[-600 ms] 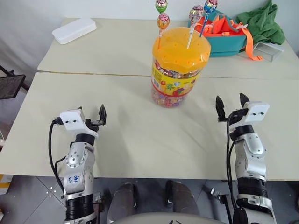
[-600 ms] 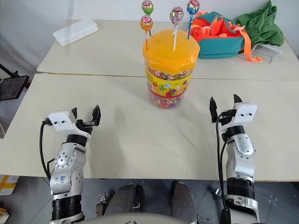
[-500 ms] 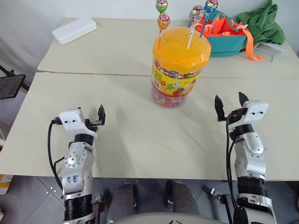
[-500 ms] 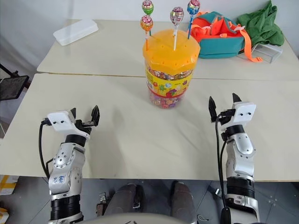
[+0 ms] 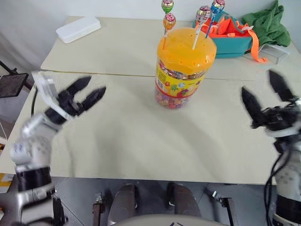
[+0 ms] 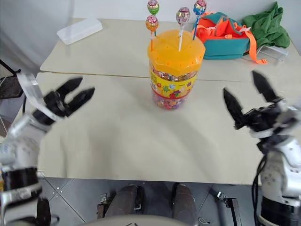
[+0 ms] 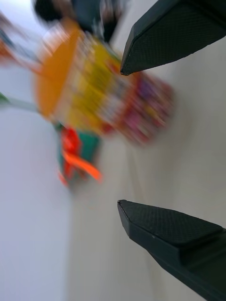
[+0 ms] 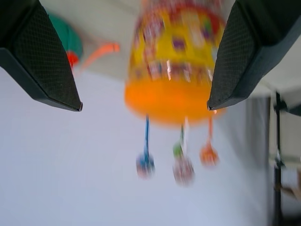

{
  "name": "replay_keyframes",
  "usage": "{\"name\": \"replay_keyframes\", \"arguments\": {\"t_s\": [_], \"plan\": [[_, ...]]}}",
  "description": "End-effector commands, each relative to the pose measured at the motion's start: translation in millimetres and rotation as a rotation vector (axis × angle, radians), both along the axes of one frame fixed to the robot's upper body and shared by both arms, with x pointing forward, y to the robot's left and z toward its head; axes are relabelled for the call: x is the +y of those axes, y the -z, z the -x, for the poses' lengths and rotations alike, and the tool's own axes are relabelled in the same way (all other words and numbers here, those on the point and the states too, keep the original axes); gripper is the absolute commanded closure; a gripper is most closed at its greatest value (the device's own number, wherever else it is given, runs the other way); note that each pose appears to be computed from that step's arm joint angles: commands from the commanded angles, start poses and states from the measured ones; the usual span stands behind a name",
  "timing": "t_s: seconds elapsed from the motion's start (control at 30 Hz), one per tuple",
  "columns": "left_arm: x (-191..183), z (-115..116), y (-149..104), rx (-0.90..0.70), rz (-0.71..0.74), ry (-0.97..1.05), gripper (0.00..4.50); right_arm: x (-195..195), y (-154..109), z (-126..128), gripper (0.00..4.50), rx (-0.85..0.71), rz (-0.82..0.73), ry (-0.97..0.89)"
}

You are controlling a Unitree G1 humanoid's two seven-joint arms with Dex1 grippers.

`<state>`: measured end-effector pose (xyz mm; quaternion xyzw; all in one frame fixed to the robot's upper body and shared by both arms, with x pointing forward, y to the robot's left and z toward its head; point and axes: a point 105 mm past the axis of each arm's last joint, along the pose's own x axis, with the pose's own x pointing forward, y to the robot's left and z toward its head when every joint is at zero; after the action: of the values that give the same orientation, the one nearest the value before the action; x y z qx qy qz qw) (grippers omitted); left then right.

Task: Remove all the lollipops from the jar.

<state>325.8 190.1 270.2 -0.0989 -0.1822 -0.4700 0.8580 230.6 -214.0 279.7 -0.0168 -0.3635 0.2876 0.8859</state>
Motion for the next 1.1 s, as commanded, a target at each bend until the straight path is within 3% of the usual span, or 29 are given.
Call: {"name": "replay_keyframes", "arguments": {"t_s": [0.03,0.27,0.5,0.6,0.73,1.03,1.1], "plan": [[-25,-11,-10,-0.016,0.030,0.110,0.00,12,-13,19,0.04,-0.053,0.019,-0.008],[-103,-32,-32,-0.082,-0.015,0.287,0.00,-4,7,29,0.04,0.000,0.062,0.076],[-131,-54,-50,-0.090,0.007,0.256,0.00,-14,12,31,0.04,0.002,0.069,0.122],[-132,-51,-48,-0.089,-0.009,0.294,0.54,-11,12,30,0.00,-0.001,0.064,0.117],[-129,-45,-44,-0.090,-0.038,0.322,1.64,-10,12,29,0.00,-0.001,0.059,0.125],[-135,-49,-41,-0.101,-0.040,0.298,4.46,-8,9,25,0.00,-0.002,0.064,0.118],[-132,-51,-39,-0.094,-0.028,0.295,4.49,-5,8,25,0.00,-0.001,0.066,0.104]]}}
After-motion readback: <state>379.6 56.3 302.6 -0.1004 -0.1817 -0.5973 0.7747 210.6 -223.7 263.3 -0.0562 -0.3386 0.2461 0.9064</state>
